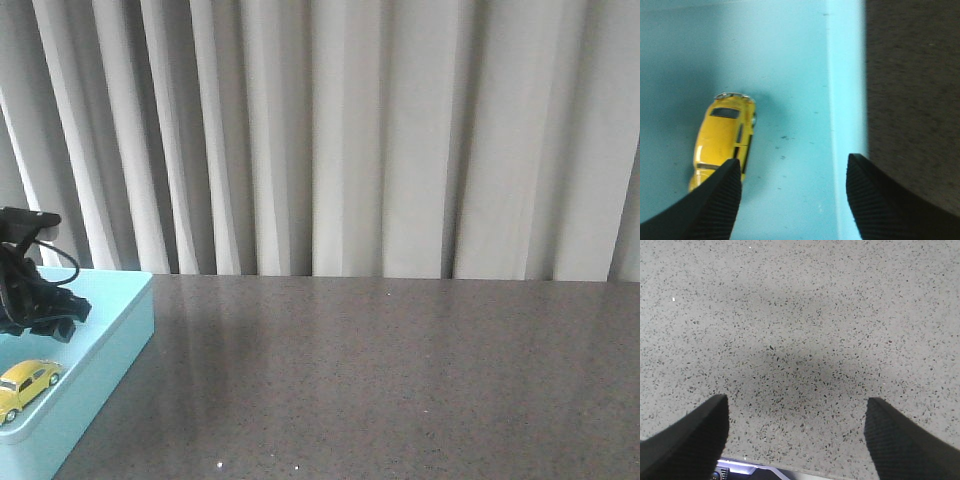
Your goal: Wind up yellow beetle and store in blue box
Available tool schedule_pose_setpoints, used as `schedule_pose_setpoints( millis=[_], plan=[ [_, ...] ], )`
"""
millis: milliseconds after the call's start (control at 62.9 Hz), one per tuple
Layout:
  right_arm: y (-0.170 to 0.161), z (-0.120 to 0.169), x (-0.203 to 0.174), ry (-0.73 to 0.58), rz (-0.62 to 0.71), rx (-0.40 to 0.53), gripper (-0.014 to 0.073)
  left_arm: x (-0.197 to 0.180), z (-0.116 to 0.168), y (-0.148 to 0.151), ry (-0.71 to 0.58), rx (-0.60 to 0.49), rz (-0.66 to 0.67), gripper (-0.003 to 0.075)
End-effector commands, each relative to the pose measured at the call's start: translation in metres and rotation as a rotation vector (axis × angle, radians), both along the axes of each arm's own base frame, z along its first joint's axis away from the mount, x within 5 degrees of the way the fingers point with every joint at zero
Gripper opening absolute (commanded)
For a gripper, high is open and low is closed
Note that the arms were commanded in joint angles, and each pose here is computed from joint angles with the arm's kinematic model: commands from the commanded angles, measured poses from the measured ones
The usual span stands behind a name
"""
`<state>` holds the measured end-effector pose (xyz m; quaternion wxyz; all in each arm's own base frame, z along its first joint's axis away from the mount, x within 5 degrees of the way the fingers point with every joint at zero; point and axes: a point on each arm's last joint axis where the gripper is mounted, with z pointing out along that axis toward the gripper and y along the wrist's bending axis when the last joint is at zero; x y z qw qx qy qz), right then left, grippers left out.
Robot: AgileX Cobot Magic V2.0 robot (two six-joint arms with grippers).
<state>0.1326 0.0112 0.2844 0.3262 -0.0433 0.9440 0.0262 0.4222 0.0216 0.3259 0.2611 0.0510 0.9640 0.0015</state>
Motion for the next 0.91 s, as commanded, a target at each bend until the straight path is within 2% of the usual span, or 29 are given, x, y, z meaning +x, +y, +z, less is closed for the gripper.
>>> schedule_pose_setpoints(
  millis=[0, 95, 270, 397, 572, 652, 890],
  plan=[
    [0.000, 0.010, 0.004, -0.072, -0.001, 0.004, 0.0545, -0.032, 0.041, -0.024, -0.176, -0.001, -0.049, 0.0452],
    [0.000, 0.010, 0.004, -0.072, -0.001, 0.004, 0.0545, -0.066, 0.048, -0.046, -0.261, -0.017, -0.092, 0.0451],
    [0.000, 0.010, 0.004, -0.072, -0.001, 0.004, 0.0545, -0.120, 0.029, -0.069, -0.280, -0.053, -0.148, 0.0451],
    [0.000, 0.010, 0.004, -0.072, -0.001, 0.004, 0.0545, -0.152, 0.008, -0.068, -0.264, -0.094, -0.102, 0.0451],
    [0.000, 0.010, 0.004, -0.072, -0.001, 0.004, 0.0545, -0.186, -0.003, -0.061, -0.441, -0.149, -0.042, 0.0451],
    [0.000, 0.010, 0.004, -0.072, -0.001, 0.004, 0.0545, -0.198, -0.010, -0.059, -0.482, -0.160, -0.031, 0.0451],
    [0.000, 0.010, 0.004, -0.072, -0.001, 0.004, 0.0545, -0.207, -0.019, -0.057, -0.488, -0.175, -0.021, 0.0451]
  ],
)
